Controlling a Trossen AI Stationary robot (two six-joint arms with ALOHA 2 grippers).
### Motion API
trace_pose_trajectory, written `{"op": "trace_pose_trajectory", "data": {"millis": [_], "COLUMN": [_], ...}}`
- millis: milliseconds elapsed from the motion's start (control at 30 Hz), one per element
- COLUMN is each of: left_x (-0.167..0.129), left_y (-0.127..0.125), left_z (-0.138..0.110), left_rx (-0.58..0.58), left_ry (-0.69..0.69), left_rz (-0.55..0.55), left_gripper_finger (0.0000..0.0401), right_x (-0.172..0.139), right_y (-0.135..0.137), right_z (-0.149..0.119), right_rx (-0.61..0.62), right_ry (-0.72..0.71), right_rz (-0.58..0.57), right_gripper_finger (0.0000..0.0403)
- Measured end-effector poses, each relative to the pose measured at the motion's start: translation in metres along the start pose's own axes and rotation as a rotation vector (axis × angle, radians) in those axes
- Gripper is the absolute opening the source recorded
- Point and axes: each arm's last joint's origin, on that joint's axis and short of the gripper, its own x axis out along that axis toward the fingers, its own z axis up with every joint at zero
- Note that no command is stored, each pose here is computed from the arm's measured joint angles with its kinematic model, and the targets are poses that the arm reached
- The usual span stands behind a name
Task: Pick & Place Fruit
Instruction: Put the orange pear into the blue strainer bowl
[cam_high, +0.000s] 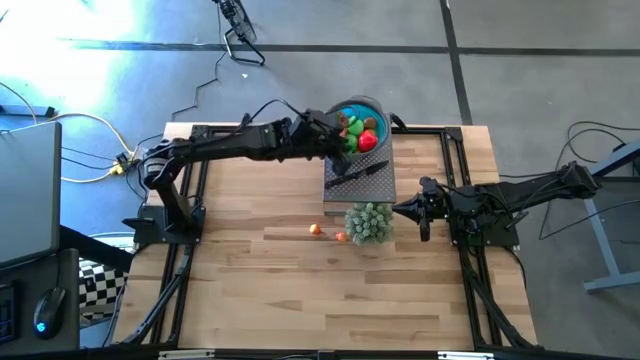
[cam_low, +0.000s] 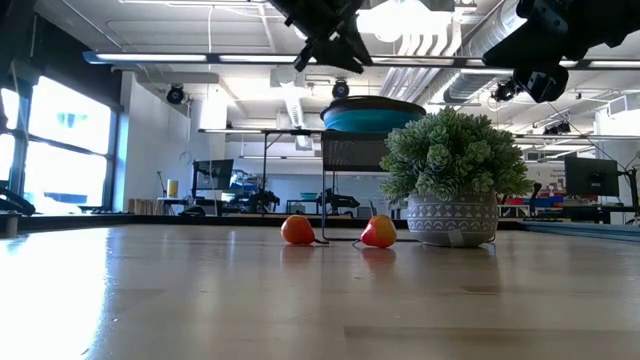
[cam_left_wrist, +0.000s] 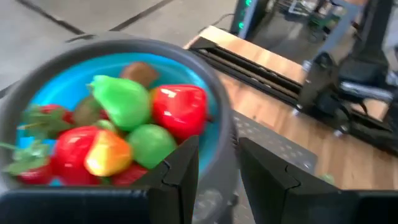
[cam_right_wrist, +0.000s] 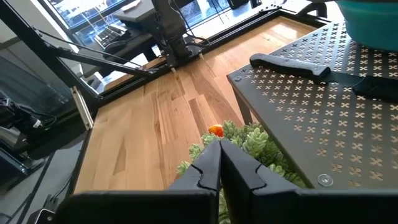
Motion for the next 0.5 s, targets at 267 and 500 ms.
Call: {"op": "trace_pose_trajectory", "data": {"millis": [267,500], "left_x": [-0.027,-0.057], "left_y": [-0.022,-0.046], "left_z": [-0.006,-0.024], "left_rx": [0.076,0.13], "left_ry": [0.103,0.249], "left_rz": [-0.158,-0.212], "left_gripper_finger": [0.0109,0.0109], "right_x": [0.0,0.0], "right_y": [0.0,0.0], "right_z": [0.0,0.0], "right_rx": [0.005,0.001], "right_ry": [0.0,0.0], "right_rz": [0.0,0.0], "right_gripper_finger": [0.0002,0.0002]}}
